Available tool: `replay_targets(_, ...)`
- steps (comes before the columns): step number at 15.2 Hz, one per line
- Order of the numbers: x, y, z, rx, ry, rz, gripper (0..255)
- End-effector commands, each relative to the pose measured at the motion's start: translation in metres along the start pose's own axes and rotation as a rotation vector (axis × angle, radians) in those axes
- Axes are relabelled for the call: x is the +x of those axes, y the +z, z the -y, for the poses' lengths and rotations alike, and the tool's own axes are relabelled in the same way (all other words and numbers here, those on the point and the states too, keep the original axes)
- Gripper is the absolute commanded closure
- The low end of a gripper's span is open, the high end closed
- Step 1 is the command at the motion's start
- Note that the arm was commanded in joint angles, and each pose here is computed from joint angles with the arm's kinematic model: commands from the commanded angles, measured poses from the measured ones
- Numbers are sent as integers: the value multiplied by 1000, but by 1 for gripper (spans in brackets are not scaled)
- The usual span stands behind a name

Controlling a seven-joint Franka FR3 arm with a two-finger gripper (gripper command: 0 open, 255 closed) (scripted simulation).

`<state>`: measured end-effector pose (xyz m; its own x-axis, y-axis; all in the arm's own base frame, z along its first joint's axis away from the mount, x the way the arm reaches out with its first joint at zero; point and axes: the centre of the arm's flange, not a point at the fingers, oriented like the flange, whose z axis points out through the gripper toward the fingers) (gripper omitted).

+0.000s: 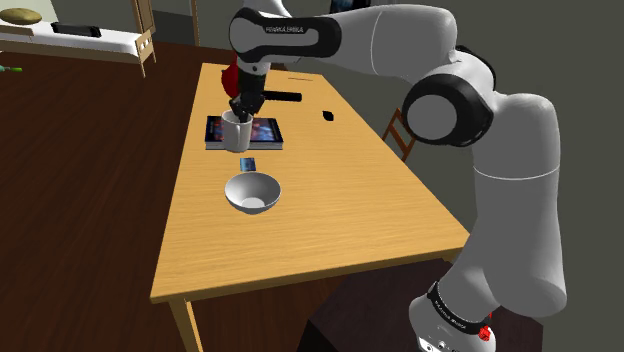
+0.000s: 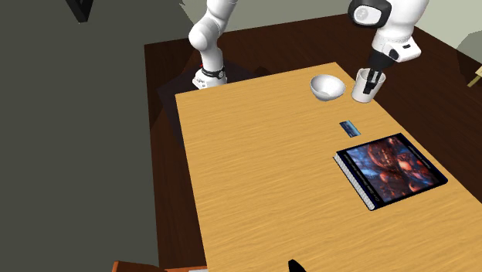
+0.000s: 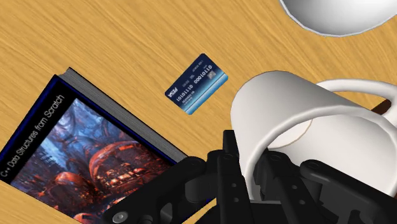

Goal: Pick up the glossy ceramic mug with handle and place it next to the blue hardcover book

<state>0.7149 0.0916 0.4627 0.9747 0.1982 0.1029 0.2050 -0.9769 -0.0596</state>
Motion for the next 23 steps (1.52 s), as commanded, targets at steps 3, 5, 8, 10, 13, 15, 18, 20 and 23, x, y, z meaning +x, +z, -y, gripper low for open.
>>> replay_targets(3, 30, 10, 41, 0, 1, -1, 255)
replay_targets(5, 48, 16, 63, 0, 1, -1, 255)
replay_targets(8, 46, 32, 62, 0, 1, -1, 255)
replay_targets(10, 45, 42, 61, 0, 1, -1, 255)
replay_targets(13, 43, 58, 60, 0, 1, -1, 255)
replay_targets(15, 42, 69, 60, 0, 1, -1, 255)
replay_targets(18, 41, 84, 59, 0, 1, -1, 255)
replay_targets(20, 40, 95, 58, 0, 1, -1, 255)
replay_targets(23, 38, 111, 57, 0, 1, -1, 255)
